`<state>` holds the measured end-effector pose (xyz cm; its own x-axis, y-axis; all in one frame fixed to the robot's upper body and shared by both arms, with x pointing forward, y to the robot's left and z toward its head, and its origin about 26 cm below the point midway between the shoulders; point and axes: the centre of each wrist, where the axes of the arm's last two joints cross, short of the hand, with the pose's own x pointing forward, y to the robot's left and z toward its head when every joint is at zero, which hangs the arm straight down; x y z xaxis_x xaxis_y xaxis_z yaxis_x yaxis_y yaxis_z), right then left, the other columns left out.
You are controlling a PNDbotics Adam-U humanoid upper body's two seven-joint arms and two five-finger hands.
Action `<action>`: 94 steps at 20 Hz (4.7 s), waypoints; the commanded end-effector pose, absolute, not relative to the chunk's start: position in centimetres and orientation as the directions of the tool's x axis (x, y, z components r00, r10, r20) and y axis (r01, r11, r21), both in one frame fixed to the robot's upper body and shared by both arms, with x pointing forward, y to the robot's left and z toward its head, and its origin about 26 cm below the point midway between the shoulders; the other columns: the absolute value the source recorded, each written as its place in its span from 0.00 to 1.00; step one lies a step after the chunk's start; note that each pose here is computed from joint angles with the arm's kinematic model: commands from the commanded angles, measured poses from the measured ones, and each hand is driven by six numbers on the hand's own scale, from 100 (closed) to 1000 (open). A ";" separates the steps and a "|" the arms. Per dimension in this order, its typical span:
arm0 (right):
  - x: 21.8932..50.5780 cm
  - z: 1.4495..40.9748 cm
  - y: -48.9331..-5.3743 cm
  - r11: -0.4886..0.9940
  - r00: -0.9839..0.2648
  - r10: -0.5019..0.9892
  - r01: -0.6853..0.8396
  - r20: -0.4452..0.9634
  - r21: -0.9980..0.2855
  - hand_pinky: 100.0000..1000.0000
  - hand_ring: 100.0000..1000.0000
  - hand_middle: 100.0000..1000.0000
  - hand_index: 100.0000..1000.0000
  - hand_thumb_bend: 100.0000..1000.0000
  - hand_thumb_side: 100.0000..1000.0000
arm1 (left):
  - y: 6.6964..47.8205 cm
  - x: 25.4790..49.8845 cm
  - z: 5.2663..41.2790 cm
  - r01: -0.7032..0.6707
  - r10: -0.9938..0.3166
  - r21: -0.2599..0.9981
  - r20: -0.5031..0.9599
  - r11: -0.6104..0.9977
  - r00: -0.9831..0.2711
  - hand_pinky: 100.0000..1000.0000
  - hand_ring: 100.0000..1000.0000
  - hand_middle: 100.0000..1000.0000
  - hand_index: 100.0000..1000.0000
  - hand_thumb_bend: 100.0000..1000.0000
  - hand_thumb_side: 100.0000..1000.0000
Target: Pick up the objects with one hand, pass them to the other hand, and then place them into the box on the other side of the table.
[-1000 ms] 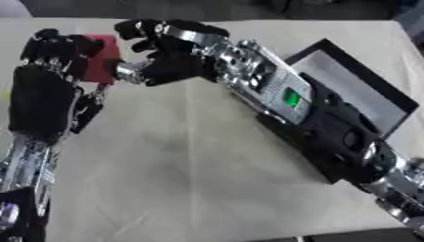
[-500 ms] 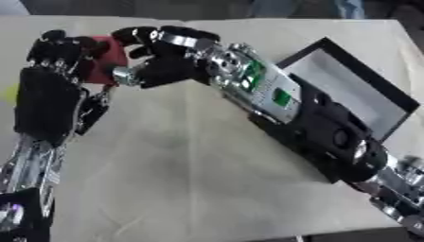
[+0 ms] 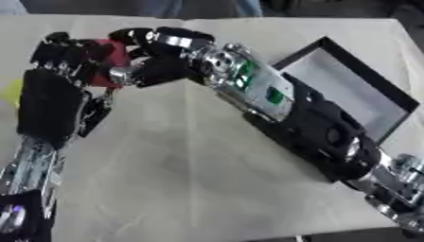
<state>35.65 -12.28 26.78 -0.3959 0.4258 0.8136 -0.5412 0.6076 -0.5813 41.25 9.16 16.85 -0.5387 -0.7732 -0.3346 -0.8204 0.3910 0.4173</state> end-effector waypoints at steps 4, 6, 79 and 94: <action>35.9 27.3 -12.3 0.625 -0.405 0.414 -0.524 0.815 -0.578 1.00 1.00 1.00 1.00 0.17 0.34 | 7.9 41.0 18.1 -0.827 -0.758 0.370 -0.355 0.424 -0.547 0.69 0.54 0.46 0.49 0.11 0.00; 35.9 27.3 -12.5 0.627 -0.411 0.411 -0.520 0.814 -0.579 1.00 1.00 1.00 1.00 0.18 0.29 | 7.9 41.0 18.2 -0.829 -0.760 0.364 -0.353 0.425 -0.545 0.69 0.54 0.46 0.49 0.11 0.00; 29.0 28.1 -31.9 0.876 -0.250 0.420 -0.142 0.873 -0.462 0.91 0.74 0.47 0.75 0.03 0.00 | 32.4 41.0 21.3 -0.555 -0.859 0.661 0.323 0.505 -0.397 0.72 0.67 0.68 0.80 0.26 0.27; 28.9 22.6 -38.4 0.732 -0.093 0.681 0.045 0.726 -0.680 0.88 0.74 0.52 0.77 0.13 0.00 | 40.4 38.6 27.2 -0.536 -0.753 0.557 0.602 0.634 -0.265 0.71 0.66 0.67 0.81 0.19 0.37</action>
<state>28.91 -37.65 21.47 -0.0820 0.6362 0.7672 0.0102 0.7703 -0.6376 39.24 39.36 24.77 -0.2523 -0.7318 0.6331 -0.4878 0.6612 0.5700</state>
